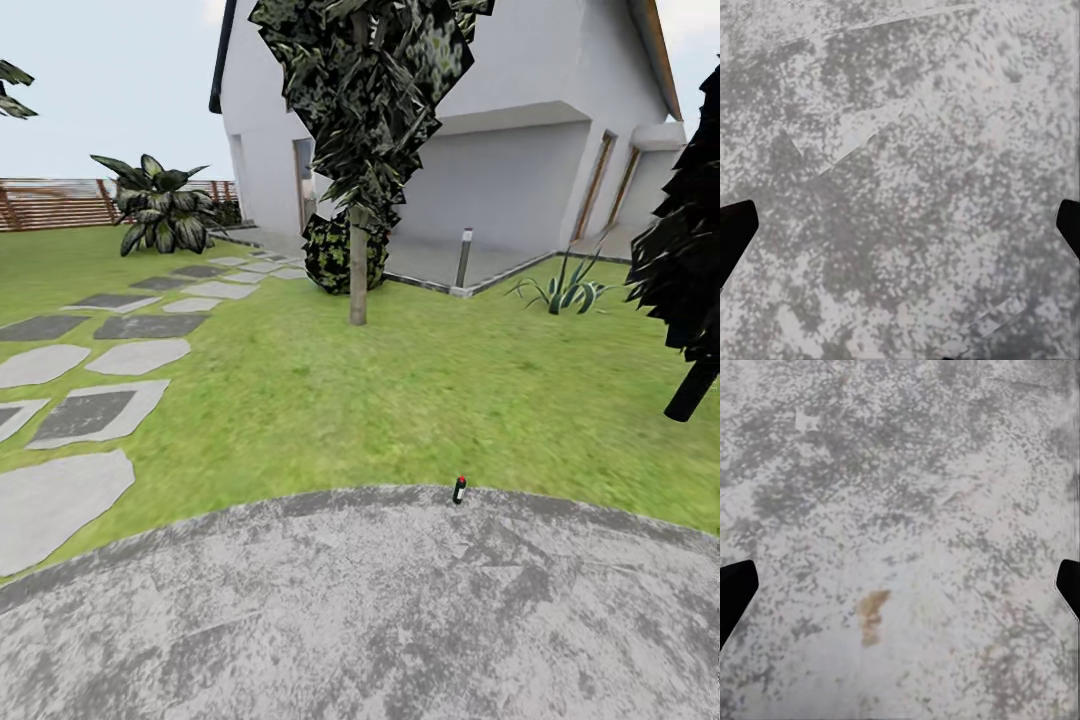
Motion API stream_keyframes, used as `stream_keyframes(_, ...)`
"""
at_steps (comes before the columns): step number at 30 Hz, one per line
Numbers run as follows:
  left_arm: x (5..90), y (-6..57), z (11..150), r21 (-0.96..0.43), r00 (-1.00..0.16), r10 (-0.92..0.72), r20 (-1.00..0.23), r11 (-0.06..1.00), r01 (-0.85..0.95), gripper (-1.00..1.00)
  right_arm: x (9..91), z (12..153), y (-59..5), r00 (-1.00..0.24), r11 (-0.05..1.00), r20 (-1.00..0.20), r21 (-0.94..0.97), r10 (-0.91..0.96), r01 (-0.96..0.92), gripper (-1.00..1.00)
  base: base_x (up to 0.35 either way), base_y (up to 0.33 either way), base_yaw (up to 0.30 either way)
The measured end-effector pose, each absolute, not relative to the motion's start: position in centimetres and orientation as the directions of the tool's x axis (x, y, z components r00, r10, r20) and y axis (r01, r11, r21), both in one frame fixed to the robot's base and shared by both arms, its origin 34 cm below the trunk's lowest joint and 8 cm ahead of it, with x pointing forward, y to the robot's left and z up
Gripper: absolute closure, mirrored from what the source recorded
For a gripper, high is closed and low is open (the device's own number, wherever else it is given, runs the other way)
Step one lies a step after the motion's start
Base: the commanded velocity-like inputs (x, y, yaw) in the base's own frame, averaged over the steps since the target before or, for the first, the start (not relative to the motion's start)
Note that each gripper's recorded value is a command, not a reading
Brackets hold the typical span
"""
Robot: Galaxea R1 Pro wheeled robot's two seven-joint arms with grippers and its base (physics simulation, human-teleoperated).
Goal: Pick up the pesticide atomizer in the garden and spray insectifuge to fully cover both potted plants in the garden.
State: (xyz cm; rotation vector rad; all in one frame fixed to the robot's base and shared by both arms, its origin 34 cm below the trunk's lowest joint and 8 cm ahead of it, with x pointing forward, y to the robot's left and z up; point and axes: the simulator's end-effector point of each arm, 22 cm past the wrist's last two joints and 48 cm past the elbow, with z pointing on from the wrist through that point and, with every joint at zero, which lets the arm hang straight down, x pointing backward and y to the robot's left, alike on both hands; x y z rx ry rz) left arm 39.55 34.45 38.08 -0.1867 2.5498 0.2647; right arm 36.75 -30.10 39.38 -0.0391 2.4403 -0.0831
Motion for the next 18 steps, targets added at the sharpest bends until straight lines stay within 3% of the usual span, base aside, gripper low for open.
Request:
stream_keyframes(11,39.50,34.44,38.05,0.149,-0.832,-0.077,-0.549,0.971,-0.188,-1.00,37.05,39.53,-30.08,-0.760,0.997,-0.648,-0.070,-0.051,-0.006,-1.00,0.316,0.000,-0.256)
stream_keyframes(18,39.50,34.43,38.03,0.149,-0.832,-0.077,-0.549,0.971,-0.188,-1.00,37.00,39.48,-30.12,-0.761,0.998,-0.646,-0.070,-0.049,-0.005,-1.00,0.046,0.000,-0.267)
